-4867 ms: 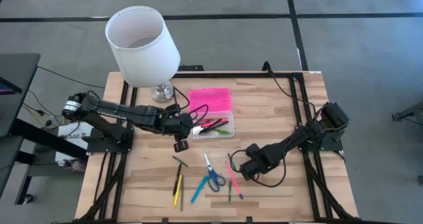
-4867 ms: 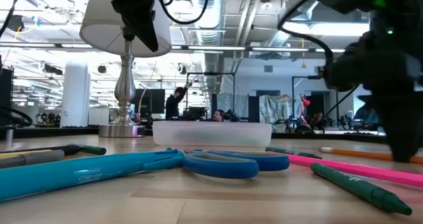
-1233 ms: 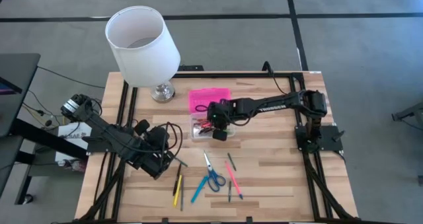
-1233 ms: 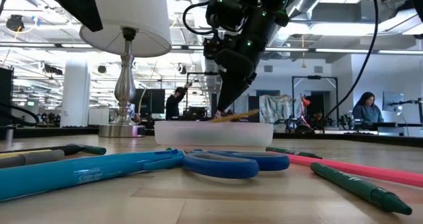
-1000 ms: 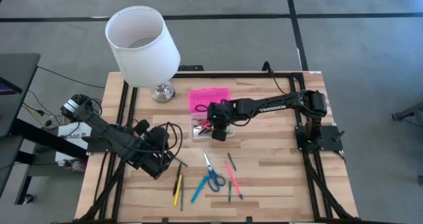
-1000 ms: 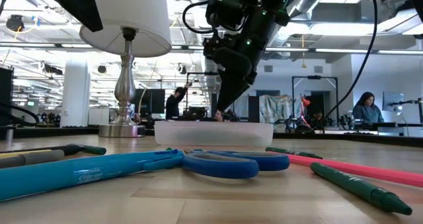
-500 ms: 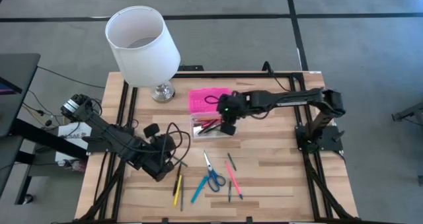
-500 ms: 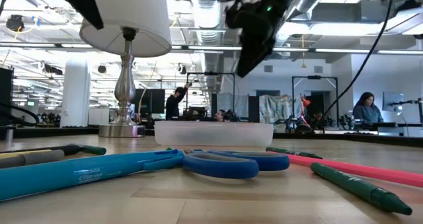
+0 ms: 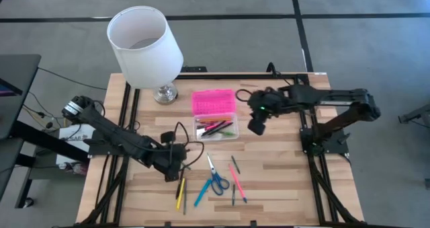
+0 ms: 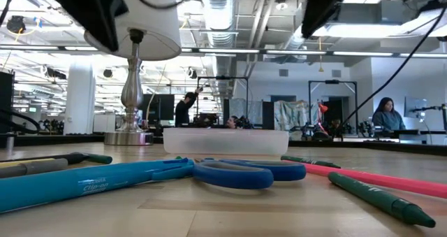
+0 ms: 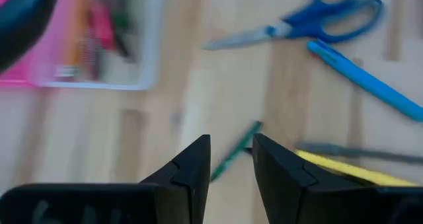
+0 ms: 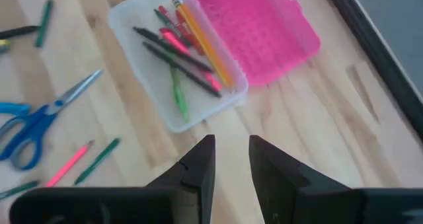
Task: Pick & place school supplies into a supply box
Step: Put the top left green crayon into the supply box
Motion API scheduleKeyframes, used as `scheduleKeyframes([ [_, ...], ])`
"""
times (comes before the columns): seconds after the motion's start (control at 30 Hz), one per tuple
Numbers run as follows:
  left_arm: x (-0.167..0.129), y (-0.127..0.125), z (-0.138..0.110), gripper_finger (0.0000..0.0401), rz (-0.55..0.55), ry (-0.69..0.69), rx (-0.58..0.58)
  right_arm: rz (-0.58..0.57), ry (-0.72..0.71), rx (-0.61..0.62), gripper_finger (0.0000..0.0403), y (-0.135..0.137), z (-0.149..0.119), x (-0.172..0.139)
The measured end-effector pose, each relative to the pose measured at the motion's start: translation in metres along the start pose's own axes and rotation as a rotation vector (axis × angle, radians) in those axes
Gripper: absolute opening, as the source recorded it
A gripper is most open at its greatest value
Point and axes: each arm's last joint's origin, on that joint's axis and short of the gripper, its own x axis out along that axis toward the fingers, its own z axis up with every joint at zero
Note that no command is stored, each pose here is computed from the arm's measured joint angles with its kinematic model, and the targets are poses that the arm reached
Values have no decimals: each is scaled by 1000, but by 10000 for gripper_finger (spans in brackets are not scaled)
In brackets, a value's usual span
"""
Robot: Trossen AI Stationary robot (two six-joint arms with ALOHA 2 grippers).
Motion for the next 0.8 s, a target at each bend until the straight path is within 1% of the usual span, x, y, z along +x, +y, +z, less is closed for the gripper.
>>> scheduleKeyframes([
  [0.17,26,4,-15,107,-107,60,54,-15,-21,-2,87,10,-19,-25],
  [0.33,45,12,-27,107,-143,102,98,-64,-45,18,87,22,-34,-38],
  [0.47,55,18,-35,107,-169,115,176,-93,-56,24,87,32,-42,-41],
  [0.67,71,25,-46,107,-242,106,314,-72,-51,16,87,47,-51,-39],
  [0.8,79,32,-50,107,-247,93,327,-71,-31,36,87,54,-60,-35],
])
